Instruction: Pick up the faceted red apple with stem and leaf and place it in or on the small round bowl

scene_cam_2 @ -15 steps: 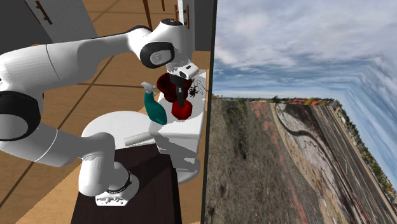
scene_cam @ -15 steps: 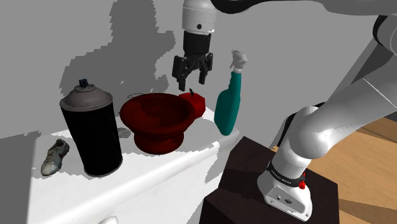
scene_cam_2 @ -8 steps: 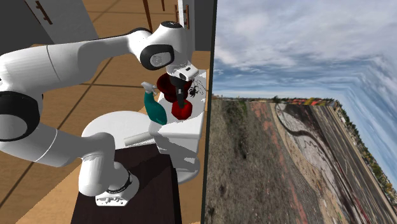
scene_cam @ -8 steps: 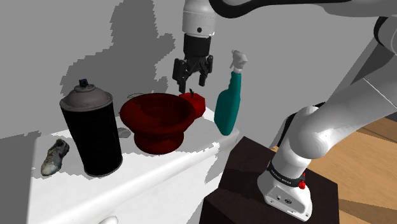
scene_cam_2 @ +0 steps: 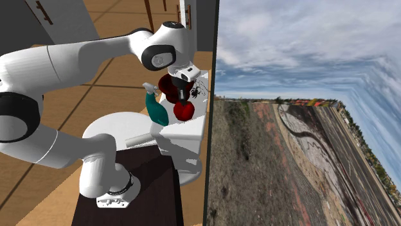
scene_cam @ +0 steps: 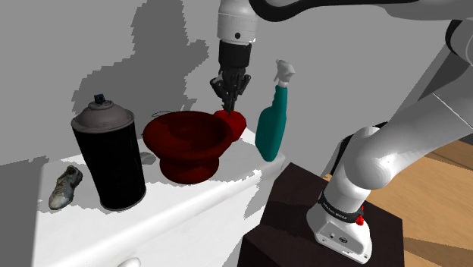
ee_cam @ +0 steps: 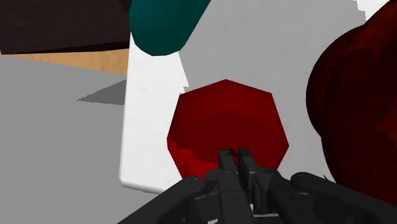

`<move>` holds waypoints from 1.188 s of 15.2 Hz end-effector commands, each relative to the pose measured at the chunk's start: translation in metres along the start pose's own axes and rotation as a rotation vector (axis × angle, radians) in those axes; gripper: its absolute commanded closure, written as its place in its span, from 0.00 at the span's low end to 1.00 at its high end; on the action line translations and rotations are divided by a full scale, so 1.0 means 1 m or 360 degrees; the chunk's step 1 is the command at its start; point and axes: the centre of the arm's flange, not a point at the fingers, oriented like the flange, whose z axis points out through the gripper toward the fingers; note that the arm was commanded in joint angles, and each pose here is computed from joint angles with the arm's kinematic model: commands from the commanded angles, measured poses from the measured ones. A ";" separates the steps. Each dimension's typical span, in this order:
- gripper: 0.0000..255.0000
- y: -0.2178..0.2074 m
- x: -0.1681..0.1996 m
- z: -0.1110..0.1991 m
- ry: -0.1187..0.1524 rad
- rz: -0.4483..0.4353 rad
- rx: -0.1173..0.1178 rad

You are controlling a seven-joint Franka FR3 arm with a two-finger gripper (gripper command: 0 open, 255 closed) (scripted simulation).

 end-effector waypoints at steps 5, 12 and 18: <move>1.00 0.000 0.000 -0.010 -0.0001 0.0000 0.0000; 1.00 0.001 0.001 -0.047 -0.0001 0.0000 0.0000; 1.00 0.003 0.001 -0.079 -0.0001 0.0000 0.0000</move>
